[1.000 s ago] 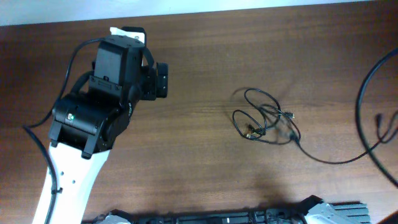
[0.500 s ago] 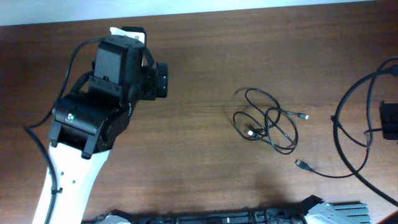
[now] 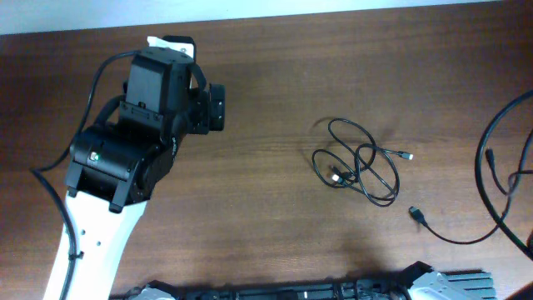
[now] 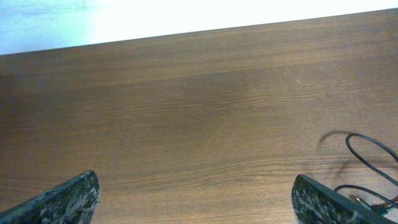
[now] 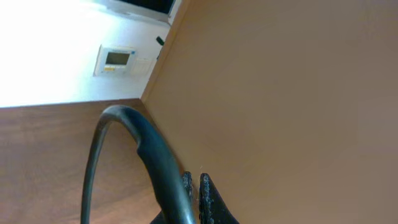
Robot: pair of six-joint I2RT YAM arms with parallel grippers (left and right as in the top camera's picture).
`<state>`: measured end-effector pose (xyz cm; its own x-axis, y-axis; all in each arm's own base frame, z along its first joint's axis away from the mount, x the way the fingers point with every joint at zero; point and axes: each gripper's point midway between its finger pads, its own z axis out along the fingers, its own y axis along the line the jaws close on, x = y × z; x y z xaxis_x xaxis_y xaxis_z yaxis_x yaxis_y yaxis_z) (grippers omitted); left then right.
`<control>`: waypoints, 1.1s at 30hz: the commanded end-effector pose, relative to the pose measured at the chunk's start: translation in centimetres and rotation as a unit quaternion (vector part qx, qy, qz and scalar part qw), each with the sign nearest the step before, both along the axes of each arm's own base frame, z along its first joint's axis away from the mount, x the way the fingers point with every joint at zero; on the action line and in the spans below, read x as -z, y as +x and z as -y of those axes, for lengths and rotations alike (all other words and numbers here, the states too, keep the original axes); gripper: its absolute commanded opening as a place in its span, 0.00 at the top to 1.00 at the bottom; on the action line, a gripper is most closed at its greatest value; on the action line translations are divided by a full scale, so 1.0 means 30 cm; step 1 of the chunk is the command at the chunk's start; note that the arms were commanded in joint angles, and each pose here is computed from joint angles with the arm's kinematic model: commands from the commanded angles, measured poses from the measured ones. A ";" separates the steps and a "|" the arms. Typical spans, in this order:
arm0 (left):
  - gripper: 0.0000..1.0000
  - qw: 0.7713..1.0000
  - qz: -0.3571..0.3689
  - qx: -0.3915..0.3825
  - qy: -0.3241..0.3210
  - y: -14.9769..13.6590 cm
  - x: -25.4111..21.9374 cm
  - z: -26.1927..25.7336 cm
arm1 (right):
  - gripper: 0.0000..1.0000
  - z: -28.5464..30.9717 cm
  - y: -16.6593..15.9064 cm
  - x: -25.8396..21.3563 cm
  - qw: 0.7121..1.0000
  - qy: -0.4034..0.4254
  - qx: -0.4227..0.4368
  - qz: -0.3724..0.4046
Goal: Untangle cables
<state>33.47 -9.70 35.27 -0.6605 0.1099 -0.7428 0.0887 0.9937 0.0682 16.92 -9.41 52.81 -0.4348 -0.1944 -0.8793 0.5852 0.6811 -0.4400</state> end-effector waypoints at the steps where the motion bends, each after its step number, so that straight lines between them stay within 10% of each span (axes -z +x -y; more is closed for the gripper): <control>1: 0.01 1.000 0.007 -0.007 -0.007 0.002 -0.018 -0.006 | 0.96 0.008 -0.005 -0.021 0.997 0.041 0.022 0.061; 9: 0.01 1.000 0.007 -0.007 -0.007 0.002 -0.018 -0.006 | 0.96 -0.075 0.139 0.006 0.999 0.034 0.010 0.032; 22: 0.01 1.000 0.007 -0.007 -0.007 0.002 -0.018 -0.006 | 0.96 0.262 0.274 0.154 0.955 -0.023 0.285 -0.083; 33: 0.01 1.000 0.007 -0.007 -0.007 0.002 -0.018 -0.006 | 0.96 0.653 0.314 0.438 0.922 0.299 0.247 -0.009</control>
